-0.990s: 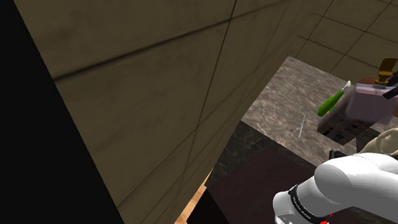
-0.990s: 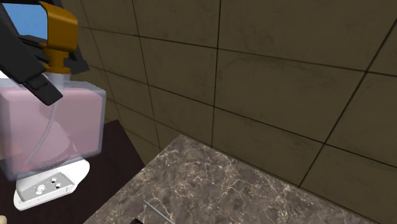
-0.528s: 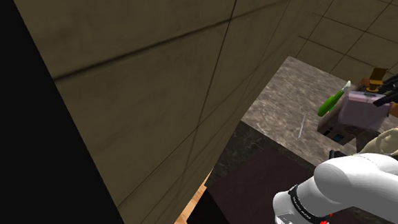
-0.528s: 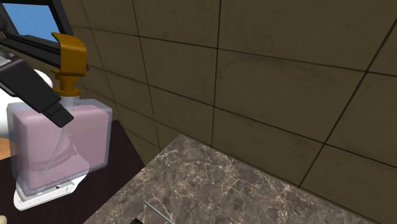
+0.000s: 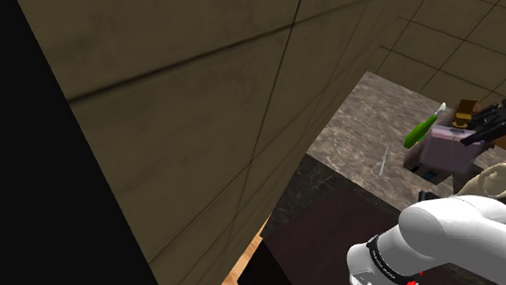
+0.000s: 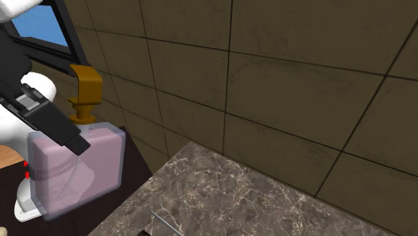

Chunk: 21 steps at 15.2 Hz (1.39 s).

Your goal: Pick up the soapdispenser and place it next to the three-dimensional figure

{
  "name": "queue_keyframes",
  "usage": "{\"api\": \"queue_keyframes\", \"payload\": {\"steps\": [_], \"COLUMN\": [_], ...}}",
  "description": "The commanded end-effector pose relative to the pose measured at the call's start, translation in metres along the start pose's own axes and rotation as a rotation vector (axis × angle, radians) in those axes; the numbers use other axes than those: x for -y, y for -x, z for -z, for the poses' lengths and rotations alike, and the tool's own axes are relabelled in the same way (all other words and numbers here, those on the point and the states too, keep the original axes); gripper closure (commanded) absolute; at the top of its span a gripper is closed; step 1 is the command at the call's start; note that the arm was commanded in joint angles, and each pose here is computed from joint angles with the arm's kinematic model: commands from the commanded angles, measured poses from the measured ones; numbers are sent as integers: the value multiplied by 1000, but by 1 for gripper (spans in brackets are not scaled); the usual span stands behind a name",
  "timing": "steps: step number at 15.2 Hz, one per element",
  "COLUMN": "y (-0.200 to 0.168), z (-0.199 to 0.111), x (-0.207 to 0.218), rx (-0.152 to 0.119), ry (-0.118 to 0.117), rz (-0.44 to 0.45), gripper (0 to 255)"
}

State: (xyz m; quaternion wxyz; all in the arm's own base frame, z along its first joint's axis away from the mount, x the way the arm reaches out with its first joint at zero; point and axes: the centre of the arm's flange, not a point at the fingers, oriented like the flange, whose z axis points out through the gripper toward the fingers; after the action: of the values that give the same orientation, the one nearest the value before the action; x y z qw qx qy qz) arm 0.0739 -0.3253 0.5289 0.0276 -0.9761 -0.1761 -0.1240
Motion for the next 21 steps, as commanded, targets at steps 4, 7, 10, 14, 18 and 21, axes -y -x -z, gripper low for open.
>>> {"api": "queue_keyframes", "payload": {"steps": [4,7,10,14,18,21], "y": [8,12,16,21,26,30], "z": [-26,-42,-57,-78,-98,-113], "x": [0,0,-1,-1,-1,-1], "rx": [0,0,0,0,0,0], "ry": [1,1,1,1,1,1], "rz": [0,0,0,0,0,0], "gripper": [255,255,255,255,255,255]}}
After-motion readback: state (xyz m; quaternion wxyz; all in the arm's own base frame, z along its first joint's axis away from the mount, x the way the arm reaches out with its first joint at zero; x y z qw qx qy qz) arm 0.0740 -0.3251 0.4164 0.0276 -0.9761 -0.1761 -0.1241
